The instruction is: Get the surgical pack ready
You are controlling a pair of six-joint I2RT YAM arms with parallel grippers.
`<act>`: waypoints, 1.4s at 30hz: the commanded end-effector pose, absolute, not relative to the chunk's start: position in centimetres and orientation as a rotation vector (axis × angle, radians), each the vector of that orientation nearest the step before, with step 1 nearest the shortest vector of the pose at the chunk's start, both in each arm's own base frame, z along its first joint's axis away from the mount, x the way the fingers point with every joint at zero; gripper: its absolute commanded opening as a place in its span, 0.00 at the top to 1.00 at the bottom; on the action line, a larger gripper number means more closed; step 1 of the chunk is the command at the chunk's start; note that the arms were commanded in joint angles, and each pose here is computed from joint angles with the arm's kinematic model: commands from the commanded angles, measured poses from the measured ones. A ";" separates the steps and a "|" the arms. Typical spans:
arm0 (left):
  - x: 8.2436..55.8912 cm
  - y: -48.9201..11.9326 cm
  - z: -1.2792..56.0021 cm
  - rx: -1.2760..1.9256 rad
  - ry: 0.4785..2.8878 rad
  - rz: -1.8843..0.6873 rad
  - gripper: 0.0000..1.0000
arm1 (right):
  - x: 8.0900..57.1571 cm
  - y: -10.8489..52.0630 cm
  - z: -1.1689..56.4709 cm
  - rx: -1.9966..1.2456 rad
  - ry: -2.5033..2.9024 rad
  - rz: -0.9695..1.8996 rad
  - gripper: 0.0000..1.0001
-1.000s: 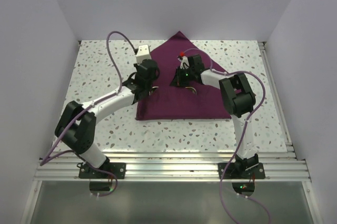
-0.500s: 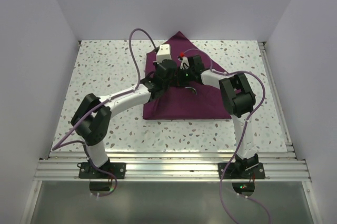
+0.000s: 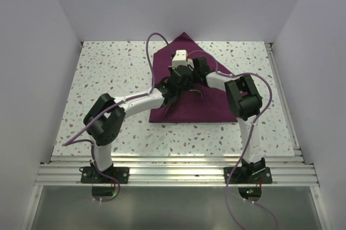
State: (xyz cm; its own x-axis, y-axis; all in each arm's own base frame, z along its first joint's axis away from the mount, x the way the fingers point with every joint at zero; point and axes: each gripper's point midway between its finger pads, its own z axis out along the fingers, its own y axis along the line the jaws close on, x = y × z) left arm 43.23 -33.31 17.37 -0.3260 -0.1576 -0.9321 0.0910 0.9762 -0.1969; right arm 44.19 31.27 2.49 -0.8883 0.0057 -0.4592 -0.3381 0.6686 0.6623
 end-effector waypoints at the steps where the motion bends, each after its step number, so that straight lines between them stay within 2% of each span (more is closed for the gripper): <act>1: 44.3 -35.0 20.7 -0.097 1.792 -0.348 1.00 | 42.7 31.9 1.5 -0.269 2.497 1.154 1.00; 11: 44.4 -35.6 20.3 -0.082 1.796 -0.362 1.00 | 44.4 30.9 2.9 -0.207 2.466 1.149 0.99; 14: 44.4 -35.5 20.1 -0.082 1.798 -0.357 1.00 | 45.8 30.0 4.3 -0.169 2.436 1.142 0.89; 27: 44.4 -35.5 19.3 -0.063 1.807 -0.335 1.00 | 49.8 26.0 8.9 -0.042 2.365 1.071 0.74; 40: 43.9 -38.4 17.0 0.014 1.841 -0.400 0.89 | 49.7 17.4 9.9 0.274 2.344 0.915 0.76; 42: 43.7 -39.3 16.7 0.037 1.844 -0.408 0.85 | 50.0 16.2 10.6 0.310 2.316 0.905 0.76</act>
State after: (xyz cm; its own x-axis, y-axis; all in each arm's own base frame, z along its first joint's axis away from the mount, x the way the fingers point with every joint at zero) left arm 43.27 -36.07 13.53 -0.3831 -0.1186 -0.9161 0.1631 0.9675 -0.1934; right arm 49.37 17.53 7.78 -0.8303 0.3602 -0.4253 -0.0190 0.7444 0.6675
